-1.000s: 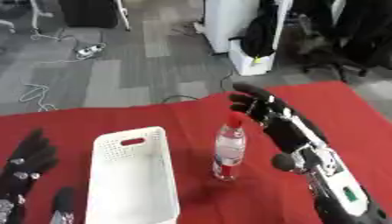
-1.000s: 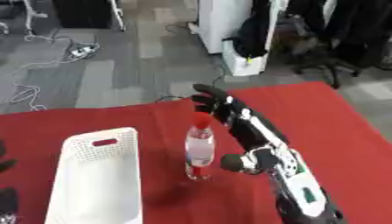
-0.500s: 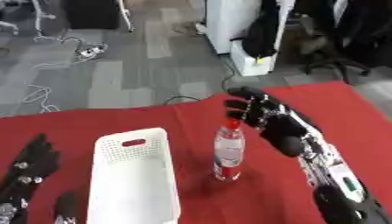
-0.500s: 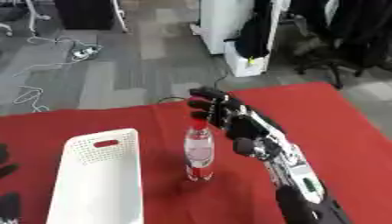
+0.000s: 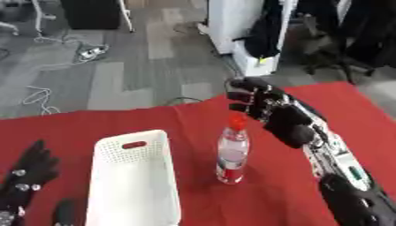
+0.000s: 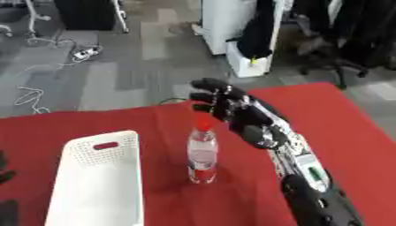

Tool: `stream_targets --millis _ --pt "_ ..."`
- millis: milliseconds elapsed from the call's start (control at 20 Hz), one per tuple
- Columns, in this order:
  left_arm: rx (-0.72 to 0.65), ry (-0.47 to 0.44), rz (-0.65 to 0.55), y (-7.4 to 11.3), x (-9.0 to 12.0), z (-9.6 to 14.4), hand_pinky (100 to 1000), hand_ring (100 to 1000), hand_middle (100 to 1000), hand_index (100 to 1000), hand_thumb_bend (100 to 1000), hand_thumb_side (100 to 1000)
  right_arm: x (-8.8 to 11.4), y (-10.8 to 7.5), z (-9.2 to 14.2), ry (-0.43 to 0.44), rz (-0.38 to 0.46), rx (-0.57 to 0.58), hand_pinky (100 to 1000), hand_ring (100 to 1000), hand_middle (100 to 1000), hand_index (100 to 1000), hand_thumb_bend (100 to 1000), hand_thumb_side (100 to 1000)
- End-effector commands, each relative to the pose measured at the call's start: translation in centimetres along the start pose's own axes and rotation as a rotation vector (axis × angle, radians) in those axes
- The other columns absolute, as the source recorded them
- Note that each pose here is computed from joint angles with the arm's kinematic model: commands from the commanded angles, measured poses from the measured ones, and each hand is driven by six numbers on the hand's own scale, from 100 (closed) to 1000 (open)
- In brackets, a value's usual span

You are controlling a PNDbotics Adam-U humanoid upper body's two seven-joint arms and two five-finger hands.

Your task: Pick up objects on the table and place them in the box.

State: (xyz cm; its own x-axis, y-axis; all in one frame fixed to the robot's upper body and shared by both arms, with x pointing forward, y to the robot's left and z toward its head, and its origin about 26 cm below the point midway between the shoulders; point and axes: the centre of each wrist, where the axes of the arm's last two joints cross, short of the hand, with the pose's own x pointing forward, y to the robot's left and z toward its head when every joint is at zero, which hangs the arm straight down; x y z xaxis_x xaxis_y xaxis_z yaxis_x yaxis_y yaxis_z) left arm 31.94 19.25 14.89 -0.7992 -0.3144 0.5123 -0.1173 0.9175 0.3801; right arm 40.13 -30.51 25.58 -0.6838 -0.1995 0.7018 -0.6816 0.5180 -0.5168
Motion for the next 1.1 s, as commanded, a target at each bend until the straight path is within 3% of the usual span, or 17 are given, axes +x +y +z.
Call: stream_targets --millis 50,450,750,1100 --pt "0.0 -0.015 0.012 0.0 0.4 -0.2 834 1000 1000 895 100 593 1.5 -1.0 -0.7 -0.014 0.05 0.025 982 978 1000 1000 732 451" --pt "-0.005 -0.017 0.014 -0.1 0.4 -0.3 835 1000 1000 894 100 591 1.6 -1.1 -1.3 -0.004 0.082 0.046 984 978 1000 1000 742 462" --pt "-0.013 -0.027 0.022 -0.2 0.6 -0.4 836 1000 1000 893 100 589 2.0 -1.5 -2.1 0.01 0.097 0.084 996 980 1000 1000 759 412" --pt "-0.027 -0.035 0.033 -0.4 0.9 -0.5 837 1000 1000 891 100 587 2.3 -1.6 -3.0 0.015 0.038 0.117 1000 979 1000 1000 729 354"
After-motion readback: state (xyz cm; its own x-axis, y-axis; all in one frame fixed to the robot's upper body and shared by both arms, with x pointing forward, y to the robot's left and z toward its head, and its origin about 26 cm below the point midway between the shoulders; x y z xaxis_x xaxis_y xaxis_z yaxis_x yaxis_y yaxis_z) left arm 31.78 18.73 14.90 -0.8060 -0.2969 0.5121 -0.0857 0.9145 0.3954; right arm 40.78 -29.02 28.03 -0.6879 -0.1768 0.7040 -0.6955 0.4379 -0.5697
